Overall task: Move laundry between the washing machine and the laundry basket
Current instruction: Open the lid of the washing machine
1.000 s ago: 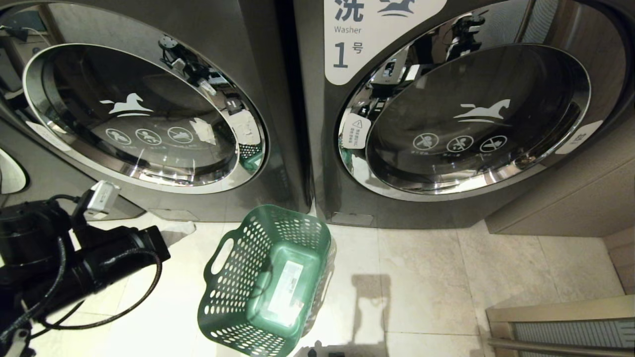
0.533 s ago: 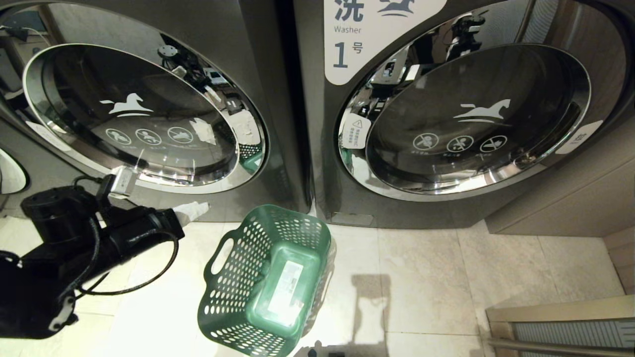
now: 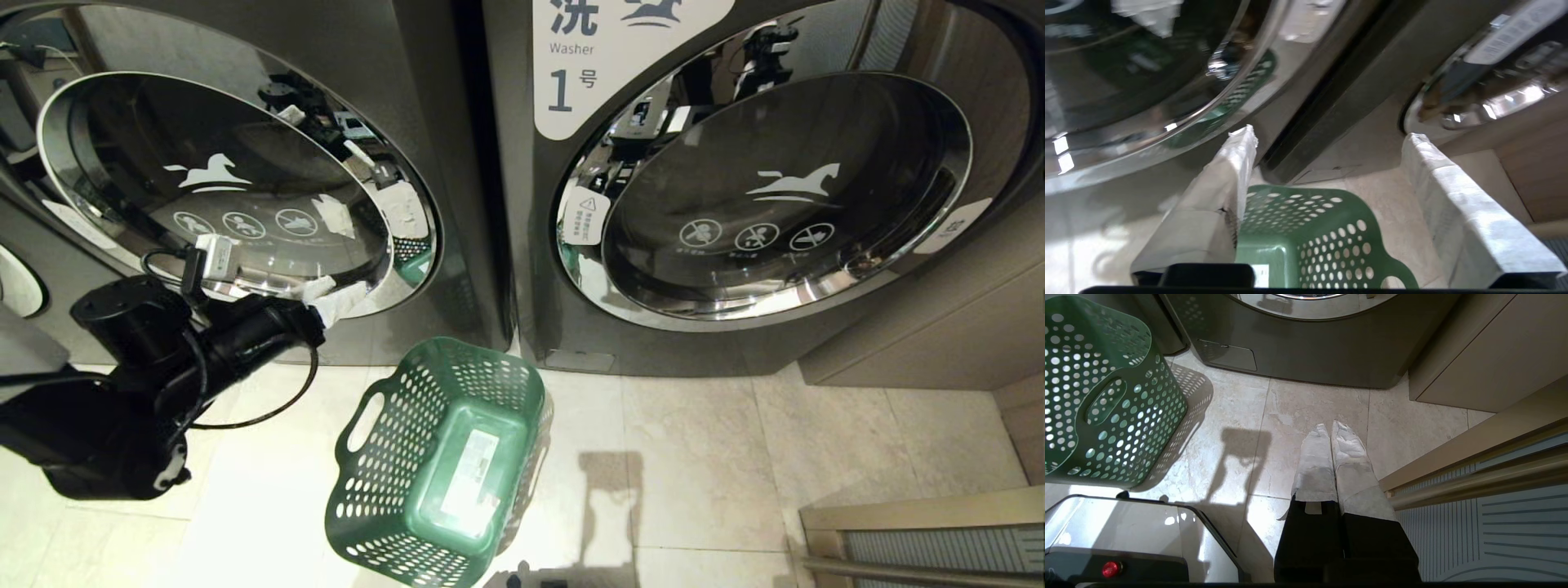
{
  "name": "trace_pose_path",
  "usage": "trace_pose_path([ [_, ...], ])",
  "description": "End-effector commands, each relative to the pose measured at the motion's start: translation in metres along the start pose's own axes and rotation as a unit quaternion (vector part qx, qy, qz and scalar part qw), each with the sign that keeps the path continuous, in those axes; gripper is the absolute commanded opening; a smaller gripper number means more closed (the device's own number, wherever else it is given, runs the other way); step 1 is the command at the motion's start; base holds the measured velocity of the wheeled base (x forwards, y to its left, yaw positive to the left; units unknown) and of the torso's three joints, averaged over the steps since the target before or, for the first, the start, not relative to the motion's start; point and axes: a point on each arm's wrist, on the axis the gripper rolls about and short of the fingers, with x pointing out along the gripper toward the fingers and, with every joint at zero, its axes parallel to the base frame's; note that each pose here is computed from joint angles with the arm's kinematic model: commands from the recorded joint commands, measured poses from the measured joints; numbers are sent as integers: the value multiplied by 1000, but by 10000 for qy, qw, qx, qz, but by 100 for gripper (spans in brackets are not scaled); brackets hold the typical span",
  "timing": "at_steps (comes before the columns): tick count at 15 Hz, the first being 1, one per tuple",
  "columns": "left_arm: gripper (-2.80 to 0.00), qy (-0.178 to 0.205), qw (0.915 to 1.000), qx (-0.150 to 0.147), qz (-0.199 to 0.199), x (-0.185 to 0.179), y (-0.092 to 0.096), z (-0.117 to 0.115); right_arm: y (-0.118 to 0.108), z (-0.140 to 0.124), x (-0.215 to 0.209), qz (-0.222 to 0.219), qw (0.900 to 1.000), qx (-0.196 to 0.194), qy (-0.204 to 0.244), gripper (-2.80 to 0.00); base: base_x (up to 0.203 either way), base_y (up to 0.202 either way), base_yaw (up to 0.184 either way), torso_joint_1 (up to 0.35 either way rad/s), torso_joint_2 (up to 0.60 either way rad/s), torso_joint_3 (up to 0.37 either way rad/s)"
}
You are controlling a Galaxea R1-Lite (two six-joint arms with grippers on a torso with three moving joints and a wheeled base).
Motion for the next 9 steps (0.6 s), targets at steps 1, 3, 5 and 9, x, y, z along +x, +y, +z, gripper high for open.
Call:
trace_pose_path([
  [1,0,21,9997,14,-230,4,3,-9,0,0,0,3,10000,-3,8,-280,0,0,0,0,0,0],
  [3,0,12,9991,55,-410,4,1,-6,0,0,0,3,10000,-3,9,-280,0,0,0,0,0,0],
  [5,0,35,9975,102,-697,3,0,-3,0,0,0,4,10000,-3,12,-280,0,0,0,0,0,0],
  [9,0,-68,9959,261,-869,13,4,-4,0,0,0,4,10000,-3,13,-280,0,0,0,0,0,0],
])
